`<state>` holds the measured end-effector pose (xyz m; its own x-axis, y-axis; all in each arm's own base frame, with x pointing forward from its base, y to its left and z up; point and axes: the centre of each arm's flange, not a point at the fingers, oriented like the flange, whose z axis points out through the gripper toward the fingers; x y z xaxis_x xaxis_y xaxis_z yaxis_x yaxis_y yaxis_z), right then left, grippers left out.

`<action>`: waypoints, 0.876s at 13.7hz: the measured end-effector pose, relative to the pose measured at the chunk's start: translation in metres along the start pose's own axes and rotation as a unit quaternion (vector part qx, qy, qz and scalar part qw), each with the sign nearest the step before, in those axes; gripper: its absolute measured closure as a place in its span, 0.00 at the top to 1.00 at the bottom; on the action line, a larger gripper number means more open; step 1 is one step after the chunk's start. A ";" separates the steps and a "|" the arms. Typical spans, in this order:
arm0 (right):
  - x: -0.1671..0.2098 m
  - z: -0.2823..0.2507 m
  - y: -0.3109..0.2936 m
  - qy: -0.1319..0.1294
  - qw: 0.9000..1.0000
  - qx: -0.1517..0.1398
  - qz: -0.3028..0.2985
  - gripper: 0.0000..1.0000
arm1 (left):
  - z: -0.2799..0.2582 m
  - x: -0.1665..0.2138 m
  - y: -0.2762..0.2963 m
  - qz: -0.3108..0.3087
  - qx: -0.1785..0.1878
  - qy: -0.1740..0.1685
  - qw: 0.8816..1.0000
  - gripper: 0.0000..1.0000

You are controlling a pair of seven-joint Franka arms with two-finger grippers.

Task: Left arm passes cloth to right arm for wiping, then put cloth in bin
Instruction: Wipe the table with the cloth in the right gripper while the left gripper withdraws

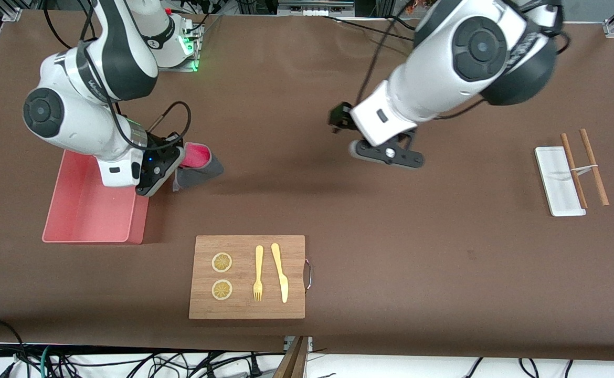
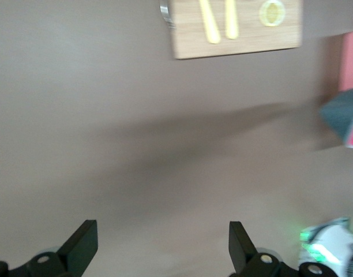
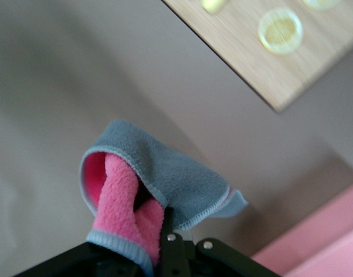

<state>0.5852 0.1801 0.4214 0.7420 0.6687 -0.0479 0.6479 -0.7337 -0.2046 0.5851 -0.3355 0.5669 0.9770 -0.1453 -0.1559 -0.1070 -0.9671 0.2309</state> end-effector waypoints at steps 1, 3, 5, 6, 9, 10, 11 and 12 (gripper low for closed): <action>0.000 0.013 0.004 -0.017 0.999 -0.007 0.033 0.02 | -0.008 0.003 -0.021 0.006 0.026 0.005 1.000 1.00; 0.002 0.047 0.015 -0.049 0.995 -0.017 0.090 0.02 | -0.026 0.007 -0.056 0.012 0.060 0.018 0.998 1.00; 0.006 0.083 0.027 -0.072 0.986 -0.034 0.147 0.02 | -0.046 0.006 -0.093 0.005 0.073 0.017 0.997 1.00; 0.009 0.103 0.032 -0.081 0.981 -0.039 0.172 0.02 | -0.056 0.005 -0.116 -0.006 0.082 0.019 0.996 1.00; 0.019 0.154 0.039 -0.090 0.974 -0.048 0.204 0.02 | -0.082 -0.001 -0.178 -0.037 0.101 0.047 0.993 1.00; 0.026 0.169 0.033 -0.091 0.972 -0.052 0.211 0.02 | -0.087 -0.008 -0.194 -0.037 0.102 0.053 0.993 1.00; 0.034 0.183 0.021 -0.090 0.970 -0.056 0.217 0.02 | -0.088 -0.017 -0.207 -0.030 0.103 0.053 0.993 1.00; 0.043 0.196 0.004 -0.088 0.969 -0.060 0.224 0.02 | -0.087 -0.025 -0.218 -0.019 0.102 0.054 0.993 1.00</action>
<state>0.5861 0.2301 0.2272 0.9193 0.2831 -0.2734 0.2913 -0.9566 -0.0112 0.6000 -0.1033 0.6037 0.9940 -0.0954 -0.0534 -0.0941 -0.9953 0.0247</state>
